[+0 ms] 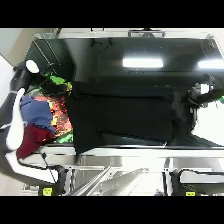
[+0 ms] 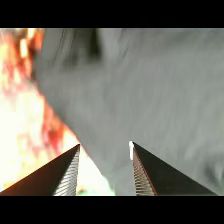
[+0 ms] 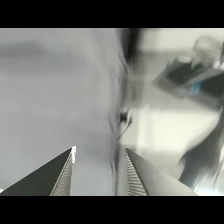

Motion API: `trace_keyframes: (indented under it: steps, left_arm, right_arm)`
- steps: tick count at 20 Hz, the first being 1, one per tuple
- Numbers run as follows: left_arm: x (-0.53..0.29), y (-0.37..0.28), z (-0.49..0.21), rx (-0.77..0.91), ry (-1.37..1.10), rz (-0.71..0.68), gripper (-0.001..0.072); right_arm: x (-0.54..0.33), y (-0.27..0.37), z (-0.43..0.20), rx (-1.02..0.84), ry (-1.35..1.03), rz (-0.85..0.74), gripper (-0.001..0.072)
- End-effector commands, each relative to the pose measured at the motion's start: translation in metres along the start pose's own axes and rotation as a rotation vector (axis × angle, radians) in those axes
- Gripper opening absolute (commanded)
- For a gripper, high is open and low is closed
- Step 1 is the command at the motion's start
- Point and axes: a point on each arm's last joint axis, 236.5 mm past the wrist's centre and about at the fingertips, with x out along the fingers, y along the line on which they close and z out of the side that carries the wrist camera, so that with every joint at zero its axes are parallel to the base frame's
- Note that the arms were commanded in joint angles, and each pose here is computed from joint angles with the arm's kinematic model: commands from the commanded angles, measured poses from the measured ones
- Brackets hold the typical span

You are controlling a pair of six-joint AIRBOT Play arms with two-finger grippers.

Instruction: Fold the shirts.

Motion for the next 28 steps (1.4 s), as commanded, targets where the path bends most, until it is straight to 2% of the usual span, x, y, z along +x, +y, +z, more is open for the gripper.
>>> trace_keyframes:
  steps: [1, 5, 9, 16, 19, 25, 26, 27, 28]
  left_arm:
    - [0.012, -0.005, -0.090, -0.080, 0.099, -0.091, 0.0339]
    - [0.048, -0.036, -0.145, -0.149, 0.079, -0.241, 0.0339]
    - [0.065, -0.033, -0.168, -0.167, 0.032, -0.210, 0.0338]
    - [0.083, -0.024, -0.151, -0.204, -0.078, -0.179, 0.0338]
    - [0.105, -0.034, -0.157, -0.127, -0.009, -0.194, 0.0337]
    - [0.114, -0.038, -0.140, -0.151, 0.009, -0.229, 0.0336]
    - [0.110, -0.041, -0.133, -0.142, -0.012, -0.242, 0.0327]
    - [0.105, -0.043, -0.128, -0.132, -0.021, -0.249, 0.0171]
    - [0.099, -0.046, -0.126, -0.103, -0.014, -0.259, 0.0026]
  right_arm:
    - [0.009, -0.028, -0.068, 0.143, 0.065, 0.052, 0.0356]
    - [0.040, -0.026, -0.109, 0.178, 0.141, 0.108, 0.0356]
    - [0.064, -0.019, -0.133, 0.208, 0.185, 0.135, 0.0356]
    - [0.094, 0.007, -0.146, 0.184, 0.253, 0.212, 0.0356]
    - [0.102, 0.021, -0.150, 0.140, 0.287, 0.229, 0.0356]
    - [0.104, 0.027, -0.154, 0.118, 0.308, 0.232, 0.0354]
    - [0.103, 0.028, -0.155, 0.118, 0.313, 0.237, 0.0334]
    - [0.102, 0.030, -0.158, 0.117, 0.325, 0.245, 0.0234]
    - [0.100, 0.032, -0.159, 0.116, 0.335, 0.254, 0.0197]
